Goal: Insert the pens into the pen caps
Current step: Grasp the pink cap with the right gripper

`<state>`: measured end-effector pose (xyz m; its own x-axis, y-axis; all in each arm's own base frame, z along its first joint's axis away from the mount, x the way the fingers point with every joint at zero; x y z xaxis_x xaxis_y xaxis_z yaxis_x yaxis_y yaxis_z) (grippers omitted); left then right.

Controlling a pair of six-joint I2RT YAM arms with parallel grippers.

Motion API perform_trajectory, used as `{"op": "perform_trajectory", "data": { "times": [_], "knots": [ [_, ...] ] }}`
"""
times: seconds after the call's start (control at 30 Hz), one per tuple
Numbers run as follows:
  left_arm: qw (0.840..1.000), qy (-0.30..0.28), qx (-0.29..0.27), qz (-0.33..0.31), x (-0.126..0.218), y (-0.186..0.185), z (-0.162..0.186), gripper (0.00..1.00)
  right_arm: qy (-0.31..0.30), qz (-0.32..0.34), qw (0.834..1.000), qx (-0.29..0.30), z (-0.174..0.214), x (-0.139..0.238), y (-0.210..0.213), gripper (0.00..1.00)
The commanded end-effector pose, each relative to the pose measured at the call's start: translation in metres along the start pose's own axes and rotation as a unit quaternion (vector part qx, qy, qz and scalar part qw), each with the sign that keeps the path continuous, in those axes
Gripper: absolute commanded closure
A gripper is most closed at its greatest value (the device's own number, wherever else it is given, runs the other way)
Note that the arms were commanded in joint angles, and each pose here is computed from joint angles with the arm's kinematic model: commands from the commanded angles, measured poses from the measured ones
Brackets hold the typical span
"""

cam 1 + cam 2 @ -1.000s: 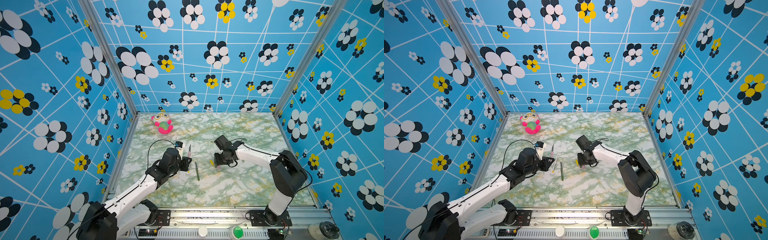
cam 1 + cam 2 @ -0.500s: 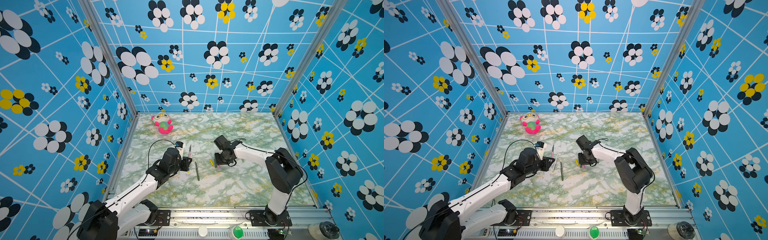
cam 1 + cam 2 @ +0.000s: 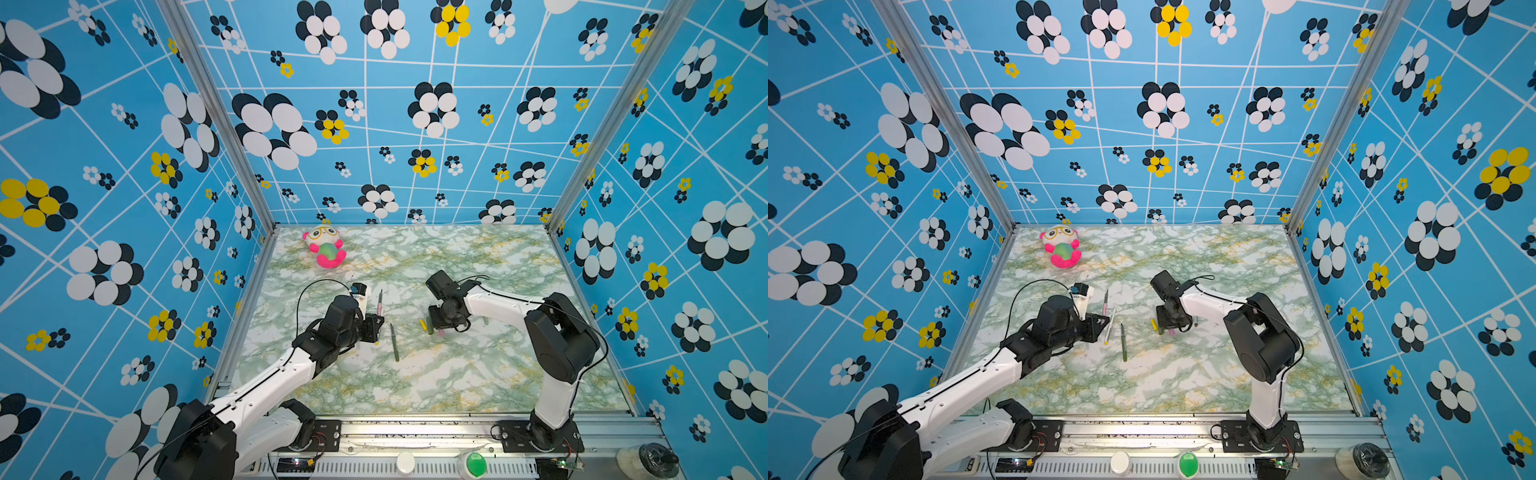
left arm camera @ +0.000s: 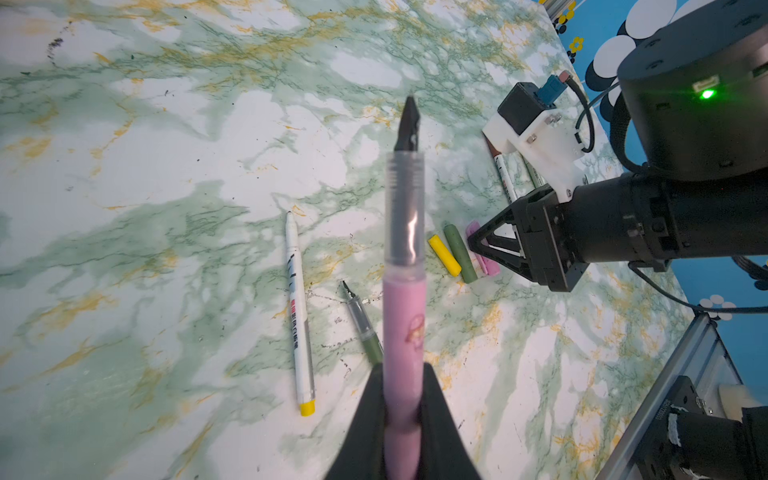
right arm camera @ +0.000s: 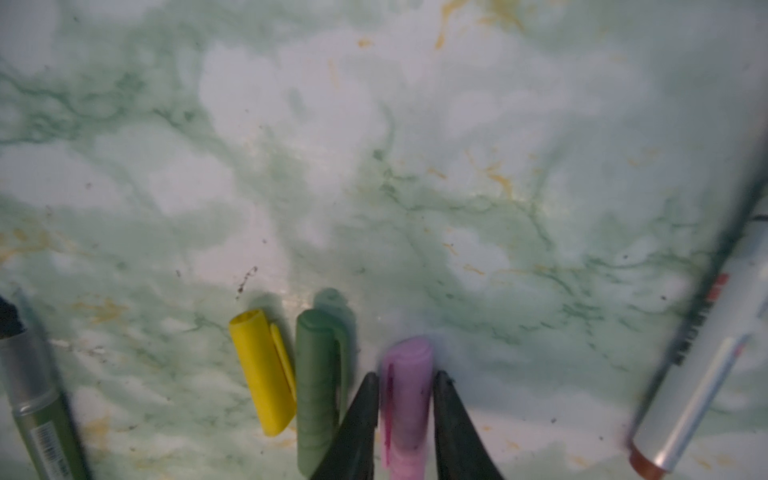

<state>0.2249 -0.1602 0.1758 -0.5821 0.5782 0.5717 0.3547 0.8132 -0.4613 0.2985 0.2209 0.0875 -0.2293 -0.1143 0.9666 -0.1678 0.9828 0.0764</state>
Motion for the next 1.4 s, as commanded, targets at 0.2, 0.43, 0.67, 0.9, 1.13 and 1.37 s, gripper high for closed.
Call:
{"op": "perform_trajectory", "data": {
  "times": [0.2,0.43,0.67,0.9,1.13,1.37],
  "knots": [
    [1.0,-0.016,-0.001,0.01,0.0,-0.005,-0.013,1.0,0.019,0.01,1.0,0.013,0.008,-0.007,-0.005,0.81],
    [1.0,-0.013,-0.001,0.014,-0.001,-0.006,-0.013,1.0,-0.002,-0.009,1.0,0.008,0.005,0.006,-0.003,0.86],
    [1.0,-0.005,-0.003,0.023,-0.002,-0.007,-0.01,1.0,-0.025,-0.023,0.999,0.0,0.0,0.023,-0.001,0.88],
    [1.0,0.003,-0.003,0.03,-0.004,-0.009,-0.009,1.0,-0.034,-0.031,0.999,-0.004,-0.003,0.033,0.001,0.91],
    [0.999,0.015,-0.009,0.05,-0.008,-0.014,-0.009,1.0,-0.043,-0.033,0.998,-0.009,-0.007,0.038,0.002,0.92],
    [0.993,0.045,-0.032,0.107,-0.016,-0.03,-0.001,1.0,-0.09,-0.048,0.995,-0.024,-0.024,0.066,0.005,0.92]
  ]
}}
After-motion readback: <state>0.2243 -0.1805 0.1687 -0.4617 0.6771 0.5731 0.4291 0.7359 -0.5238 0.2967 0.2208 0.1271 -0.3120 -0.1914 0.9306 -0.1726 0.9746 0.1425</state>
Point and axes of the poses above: each gripper's point midway between its finger pads, its own x axis back along the fingers, its own y axis along the line the jaws close on, z = x × y, the point moved 7 cm from there along x, back along the fingers, and after that the axes turned 2 degrees about -x, right-handed, at the moved point
